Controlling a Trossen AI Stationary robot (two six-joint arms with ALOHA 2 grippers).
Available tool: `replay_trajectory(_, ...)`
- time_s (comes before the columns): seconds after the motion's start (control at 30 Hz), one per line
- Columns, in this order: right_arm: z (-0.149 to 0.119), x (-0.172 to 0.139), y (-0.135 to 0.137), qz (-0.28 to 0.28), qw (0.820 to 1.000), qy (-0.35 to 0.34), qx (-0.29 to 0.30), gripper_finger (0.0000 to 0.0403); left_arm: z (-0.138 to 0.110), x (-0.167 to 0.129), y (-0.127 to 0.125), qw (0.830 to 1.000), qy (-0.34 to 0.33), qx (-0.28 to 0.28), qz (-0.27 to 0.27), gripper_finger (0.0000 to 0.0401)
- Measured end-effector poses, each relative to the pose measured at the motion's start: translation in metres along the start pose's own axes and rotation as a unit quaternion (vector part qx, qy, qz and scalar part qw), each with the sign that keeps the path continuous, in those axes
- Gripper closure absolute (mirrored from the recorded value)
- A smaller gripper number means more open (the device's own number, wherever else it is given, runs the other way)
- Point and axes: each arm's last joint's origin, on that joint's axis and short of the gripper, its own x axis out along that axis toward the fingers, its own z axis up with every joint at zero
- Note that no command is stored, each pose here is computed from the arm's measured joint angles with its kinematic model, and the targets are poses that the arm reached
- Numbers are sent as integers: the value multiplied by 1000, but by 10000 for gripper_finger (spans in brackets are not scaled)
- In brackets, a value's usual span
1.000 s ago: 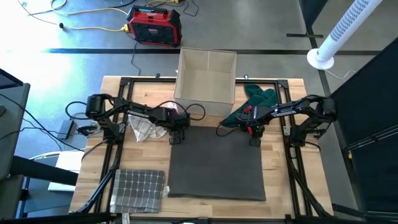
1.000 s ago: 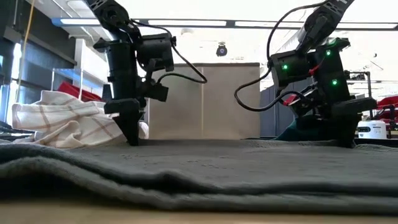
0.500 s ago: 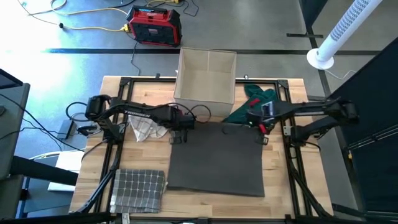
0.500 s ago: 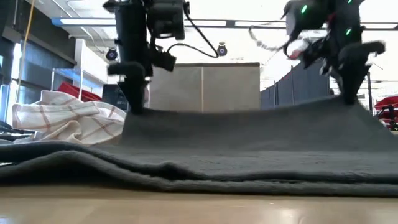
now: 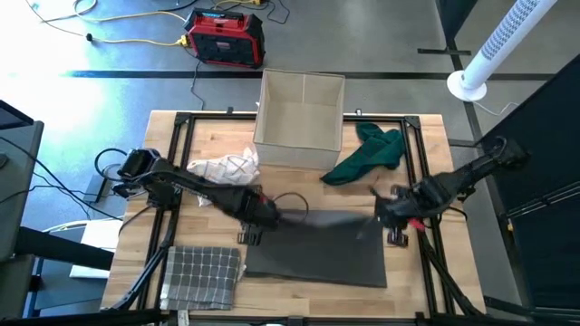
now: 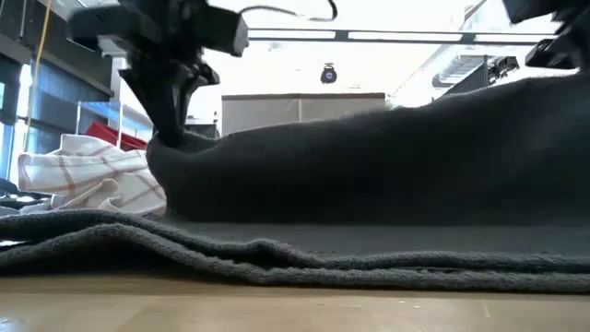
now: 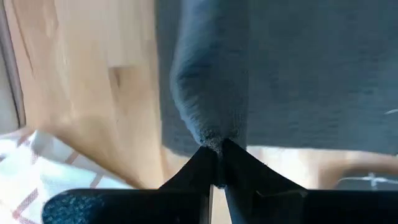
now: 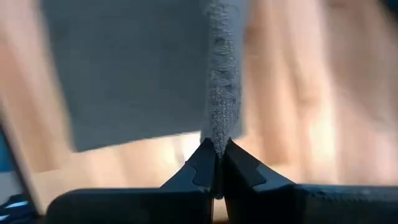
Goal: Fold towel
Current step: Fold the dark grey towel
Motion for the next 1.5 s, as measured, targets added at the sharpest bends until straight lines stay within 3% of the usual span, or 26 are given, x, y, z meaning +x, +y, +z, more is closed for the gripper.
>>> replay_trajectory(0.1,-5,2,24,37,999,-35,-19,402,-2,-5,-20,1000,-23,6,13,390)
replay_trajectory(0.23,-15,10,51,62,996,-57,-33,402,-7,-11,-45,999,-38,9,-14,390)
replay_trajectory(0.47,-34,45,85,40,998,-5,-40,402,-17,-19,-76,997,-43,-16,-58,390)
replay_trajectory(0.63,-38,75,102,27,998,23,-59,402,-14,-22,-89,993,-85,-25,-77,390)
replay_trajectory(0.77,-38,95,110,26,996,41,-71,400,-14,-15,-97,990,-111,-20,-84,390)
replay_trajectory(1.0,-40,110,113,19,996,77,-43,387,-25,-1,-100,989,-76,-53,-112,382)
replay_trajectory(1.3,-43,108,117,45,992,121,2,314,-27,4,-100,982,-53,-107,-144,292)
replay_trajectory(1.4,-44,102,123,71,985,158,17,299,-28,4,-102,979,-35,-108,-172,279)
replay_trajectory(1.5,-43,92,129,63,985,159,29,296,-28,1,-102,974,-16,-127,-187,277)
